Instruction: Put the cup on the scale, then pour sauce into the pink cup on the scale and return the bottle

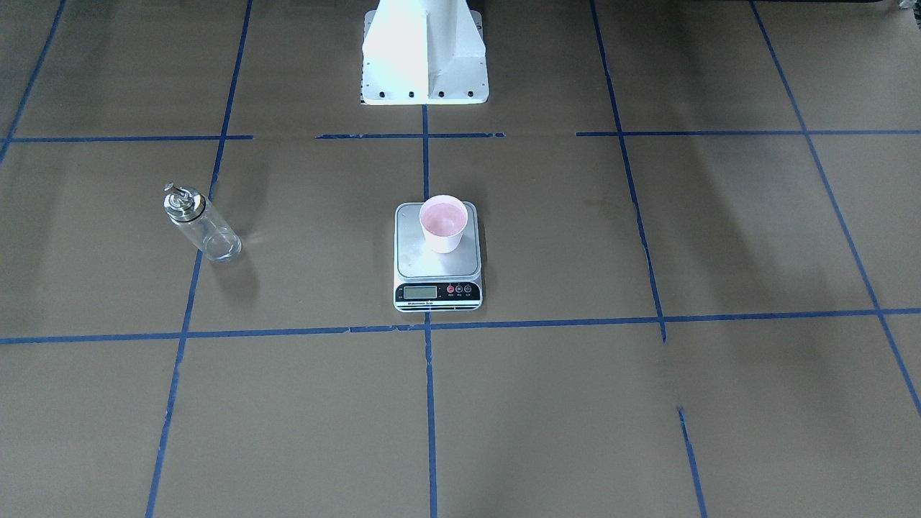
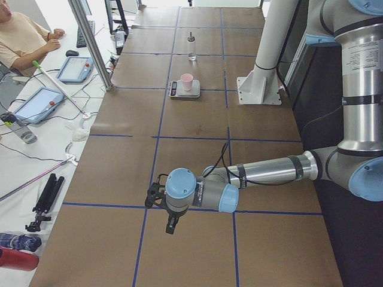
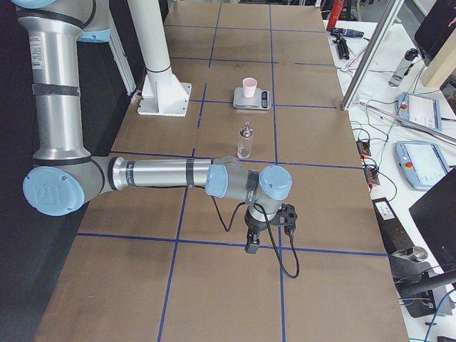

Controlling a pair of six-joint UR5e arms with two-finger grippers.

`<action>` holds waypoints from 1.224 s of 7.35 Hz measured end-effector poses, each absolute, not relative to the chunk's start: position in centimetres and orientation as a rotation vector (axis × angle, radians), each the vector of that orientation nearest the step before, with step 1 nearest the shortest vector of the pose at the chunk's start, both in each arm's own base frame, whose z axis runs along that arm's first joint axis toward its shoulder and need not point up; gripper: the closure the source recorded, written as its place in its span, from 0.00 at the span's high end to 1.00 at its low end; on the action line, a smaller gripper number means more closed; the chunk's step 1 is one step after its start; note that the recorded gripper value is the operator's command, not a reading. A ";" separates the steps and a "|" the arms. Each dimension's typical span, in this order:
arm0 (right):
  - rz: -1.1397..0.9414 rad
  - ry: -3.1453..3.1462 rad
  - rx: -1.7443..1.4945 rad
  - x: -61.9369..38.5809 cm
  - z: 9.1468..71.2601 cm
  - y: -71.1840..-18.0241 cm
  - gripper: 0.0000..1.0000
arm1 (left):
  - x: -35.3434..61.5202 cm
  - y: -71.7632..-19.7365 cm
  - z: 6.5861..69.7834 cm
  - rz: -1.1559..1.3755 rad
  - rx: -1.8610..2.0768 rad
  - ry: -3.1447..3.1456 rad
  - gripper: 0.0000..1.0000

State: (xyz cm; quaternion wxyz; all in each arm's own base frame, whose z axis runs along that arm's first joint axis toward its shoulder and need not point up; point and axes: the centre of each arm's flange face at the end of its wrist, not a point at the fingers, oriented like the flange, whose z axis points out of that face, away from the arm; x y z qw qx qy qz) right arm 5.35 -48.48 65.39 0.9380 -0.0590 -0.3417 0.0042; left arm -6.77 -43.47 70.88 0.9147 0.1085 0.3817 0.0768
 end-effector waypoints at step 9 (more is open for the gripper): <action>0.002 -0.702 -0.106 5.3 65.4 -48.5 1.00 | -6.8 -43.5 70.8 0.157 0.224 0.788 1.00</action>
